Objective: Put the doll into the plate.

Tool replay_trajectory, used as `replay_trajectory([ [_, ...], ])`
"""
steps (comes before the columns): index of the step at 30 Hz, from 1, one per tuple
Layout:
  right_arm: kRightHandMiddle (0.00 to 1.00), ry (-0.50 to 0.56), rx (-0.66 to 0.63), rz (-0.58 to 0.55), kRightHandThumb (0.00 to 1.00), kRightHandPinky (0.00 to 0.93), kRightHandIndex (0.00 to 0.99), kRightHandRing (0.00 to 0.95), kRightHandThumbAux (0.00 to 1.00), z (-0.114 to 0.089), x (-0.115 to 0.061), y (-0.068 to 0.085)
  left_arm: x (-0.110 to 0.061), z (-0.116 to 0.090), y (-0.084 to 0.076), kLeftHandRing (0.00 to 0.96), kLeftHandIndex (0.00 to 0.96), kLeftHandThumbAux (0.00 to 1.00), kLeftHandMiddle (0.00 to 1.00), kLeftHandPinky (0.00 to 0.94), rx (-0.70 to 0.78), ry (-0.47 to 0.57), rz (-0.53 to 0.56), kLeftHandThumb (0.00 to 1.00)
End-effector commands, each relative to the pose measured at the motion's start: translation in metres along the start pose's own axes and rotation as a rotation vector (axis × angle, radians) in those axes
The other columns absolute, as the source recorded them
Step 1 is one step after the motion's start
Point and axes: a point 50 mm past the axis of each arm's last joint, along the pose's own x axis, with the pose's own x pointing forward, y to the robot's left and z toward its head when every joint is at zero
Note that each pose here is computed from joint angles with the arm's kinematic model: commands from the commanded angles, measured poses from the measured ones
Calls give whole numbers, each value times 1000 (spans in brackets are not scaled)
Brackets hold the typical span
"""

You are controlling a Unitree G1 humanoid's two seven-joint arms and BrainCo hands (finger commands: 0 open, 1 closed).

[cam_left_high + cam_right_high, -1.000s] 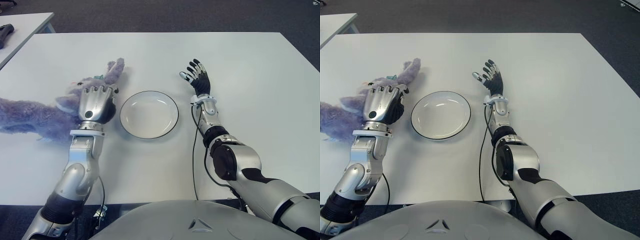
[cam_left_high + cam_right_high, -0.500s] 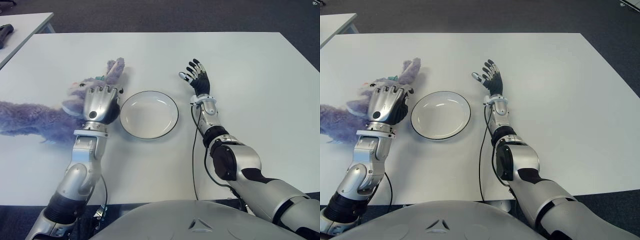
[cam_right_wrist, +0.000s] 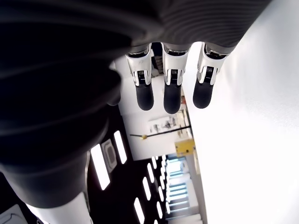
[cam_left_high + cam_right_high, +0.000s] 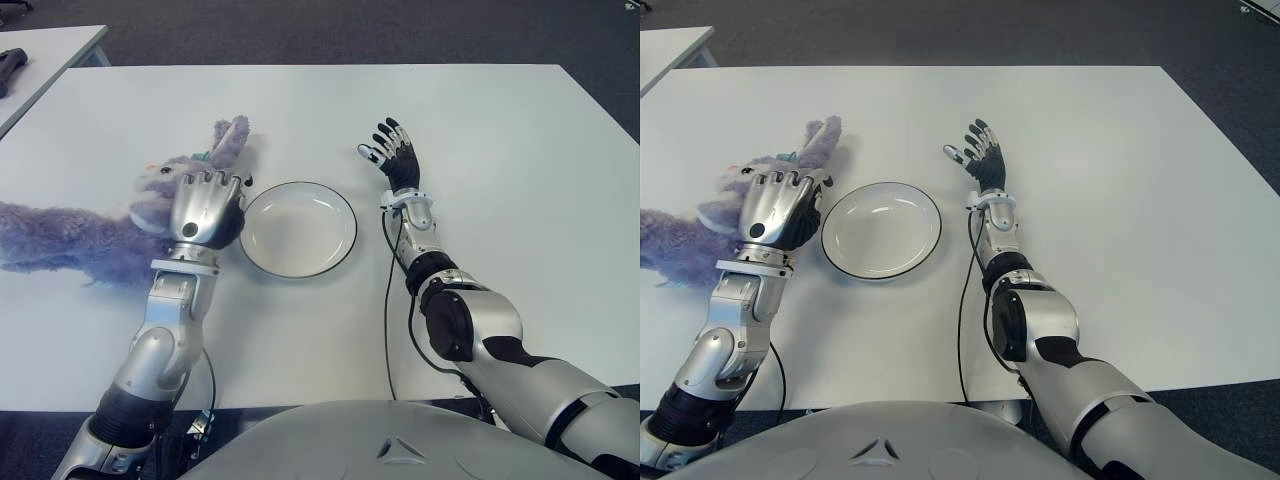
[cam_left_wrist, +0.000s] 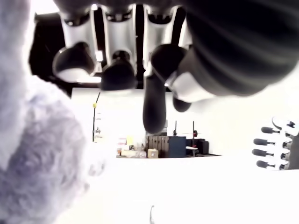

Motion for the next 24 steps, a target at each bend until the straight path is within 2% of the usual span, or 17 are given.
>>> replay_trajectory([
  [1,120,435,77,-100,40,136,91,118,863,-102,-81,-10,-1,5,-7,822,399,667,545,836,11,-25,3,851],
  [8,117,430,81,-99,35,132,90,115,865,-102,-81,-9,2,8,-4,818,398,667,547,834,-6,-42,64,851],
  [12,117,429,89,-103,32,132,93,114,868,-102,-81,-8,4,8,1,809,397,668,546,814,25,-66,166,849],
  [16,118,429,97,-105,32,136,96,114,870,-103,-81,-8,4,7,5,750,407,665,563,731,56,-86,251,847],
  [19,117,429,97,-105,32,134,97,114,866,-103,-82,-8,4,7,7,693,402,666,579,667,57,-95,272,838],
  [21,117,430,95,-104,32,134,97,114,865,-103,-82,-7,3,7,8,682,400,667,581,659,41,-107,277,837],
  [22,118,430,94,-104,32,135,98,114,864,-103,-82,-7,3,7,10,653,425,664,509,640,25,-116,278,835],
  [24,118,432,93,-104,31,136,99,115,864,-103,-82,-7,2,7,11,632,429,664,487,625,2,-130,283,834],
])
